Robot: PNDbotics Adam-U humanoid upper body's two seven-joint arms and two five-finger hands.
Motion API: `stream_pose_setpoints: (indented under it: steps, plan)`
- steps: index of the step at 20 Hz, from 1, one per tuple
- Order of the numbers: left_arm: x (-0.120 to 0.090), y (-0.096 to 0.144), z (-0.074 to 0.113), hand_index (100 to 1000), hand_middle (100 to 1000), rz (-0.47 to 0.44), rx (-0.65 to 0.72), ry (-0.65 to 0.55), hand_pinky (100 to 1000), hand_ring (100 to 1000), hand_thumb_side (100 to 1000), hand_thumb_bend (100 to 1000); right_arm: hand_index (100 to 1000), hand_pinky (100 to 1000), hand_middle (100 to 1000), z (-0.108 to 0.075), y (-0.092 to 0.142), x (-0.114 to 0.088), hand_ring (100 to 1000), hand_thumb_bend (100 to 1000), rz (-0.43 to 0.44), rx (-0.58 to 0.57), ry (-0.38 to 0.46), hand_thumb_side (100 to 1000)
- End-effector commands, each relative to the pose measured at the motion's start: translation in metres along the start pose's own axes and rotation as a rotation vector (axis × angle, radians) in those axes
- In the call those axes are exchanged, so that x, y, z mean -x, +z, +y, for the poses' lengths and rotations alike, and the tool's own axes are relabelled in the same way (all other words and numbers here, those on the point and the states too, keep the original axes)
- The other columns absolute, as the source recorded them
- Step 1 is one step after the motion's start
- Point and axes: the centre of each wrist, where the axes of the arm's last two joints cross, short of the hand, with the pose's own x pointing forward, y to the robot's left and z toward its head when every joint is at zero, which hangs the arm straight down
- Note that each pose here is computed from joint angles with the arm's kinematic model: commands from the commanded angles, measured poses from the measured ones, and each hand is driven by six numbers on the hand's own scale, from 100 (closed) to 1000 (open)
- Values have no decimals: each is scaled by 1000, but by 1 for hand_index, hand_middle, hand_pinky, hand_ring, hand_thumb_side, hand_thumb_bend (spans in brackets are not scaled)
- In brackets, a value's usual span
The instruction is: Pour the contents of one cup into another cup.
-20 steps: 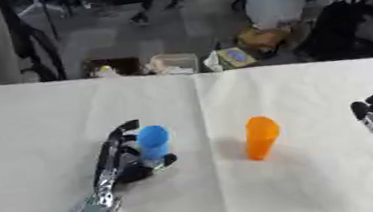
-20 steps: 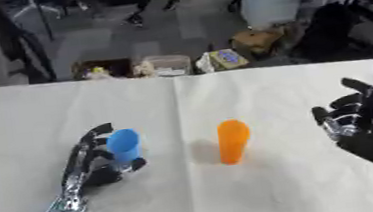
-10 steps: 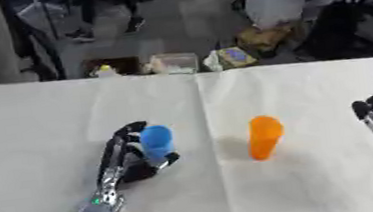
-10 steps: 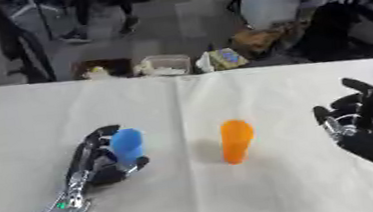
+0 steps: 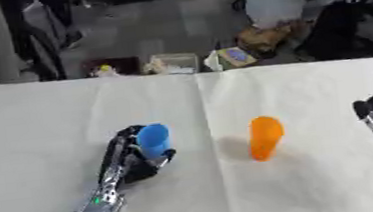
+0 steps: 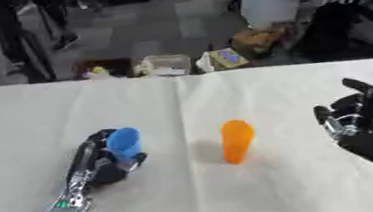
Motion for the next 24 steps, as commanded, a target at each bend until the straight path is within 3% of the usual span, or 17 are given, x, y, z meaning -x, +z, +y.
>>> stream_pose_setpoints:
  steps: [1, 4, 13, 24]
  plan:
    - [-17, -8, 5, 609, 455, -55, -48, 30, 277, 433, 100, 411, 883, 536, 544, -4, -4, -8, 570, 387, -30, 2, 7, 222]
    - [-27, -9, 14, 575, 372, -81, -100, 35, 235, 368, 100, 368, 883, 536, 542, -4, -4, -7, 570, 389, -27, -2, 8, 214]
    - [-70, 4, 50, 575, 373, -132, -172, -1, 240, 373, 100, 360, 884, 533, 541, 3, -10, 0, 569, 409, -3, -78, 25, 204]
    - [-92, 18, 58, 582, 381, -144, -160, 9, 252, 380, 100, 371, 891, 537, 564, 31, -37, 17, 581, 571, 5, -271, 42, 209]
